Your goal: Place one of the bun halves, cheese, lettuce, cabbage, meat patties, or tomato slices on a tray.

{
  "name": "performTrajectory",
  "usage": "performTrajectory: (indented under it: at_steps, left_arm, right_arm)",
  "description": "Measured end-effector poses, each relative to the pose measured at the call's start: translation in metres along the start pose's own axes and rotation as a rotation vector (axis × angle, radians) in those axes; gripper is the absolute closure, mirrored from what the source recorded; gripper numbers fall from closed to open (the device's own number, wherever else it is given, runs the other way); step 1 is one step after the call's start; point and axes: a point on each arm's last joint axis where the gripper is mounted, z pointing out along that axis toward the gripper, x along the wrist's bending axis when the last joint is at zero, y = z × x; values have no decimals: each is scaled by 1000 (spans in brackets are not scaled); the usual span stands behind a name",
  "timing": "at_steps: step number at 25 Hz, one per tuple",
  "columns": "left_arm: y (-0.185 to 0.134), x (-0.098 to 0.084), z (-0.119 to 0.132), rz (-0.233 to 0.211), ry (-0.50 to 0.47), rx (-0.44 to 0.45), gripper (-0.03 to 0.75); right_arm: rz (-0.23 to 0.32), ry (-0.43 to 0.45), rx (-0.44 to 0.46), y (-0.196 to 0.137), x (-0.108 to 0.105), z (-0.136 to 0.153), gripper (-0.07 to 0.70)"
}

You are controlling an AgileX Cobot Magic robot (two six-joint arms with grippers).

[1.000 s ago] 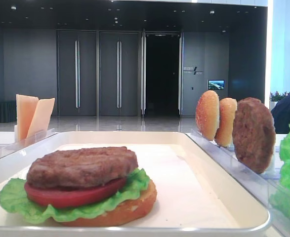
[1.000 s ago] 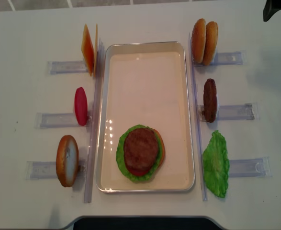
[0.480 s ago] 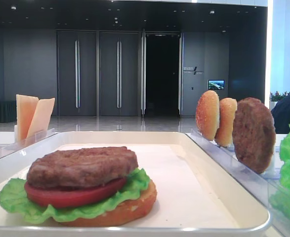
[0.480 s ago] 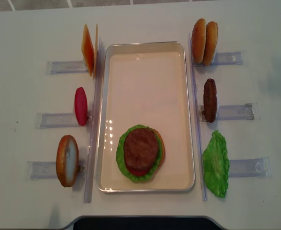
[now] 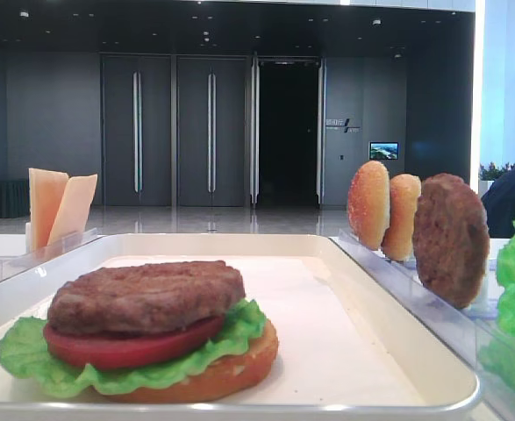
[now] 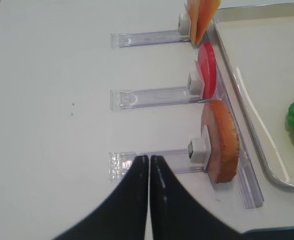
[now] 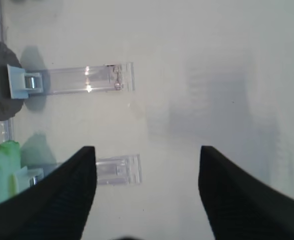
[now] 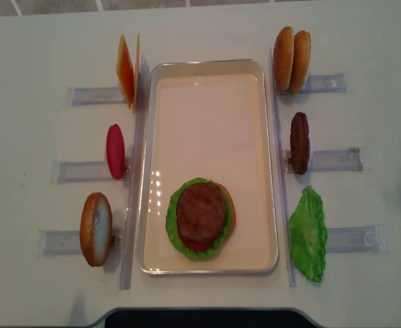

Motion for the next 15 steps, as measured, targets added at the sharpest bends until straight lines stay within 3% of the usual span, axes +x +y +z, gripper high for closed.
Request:
performTrajectory:
  at_steps: [10,15]
  left_arm:
    - [0,0,0,-6,0,0,715]
    - [0,0,0,-7,0,0,715]
  right_arm:
    - [2,-12,-199,-78,2,-39,178]
    - [-12,-54,-263,-114,-1,-40,178]
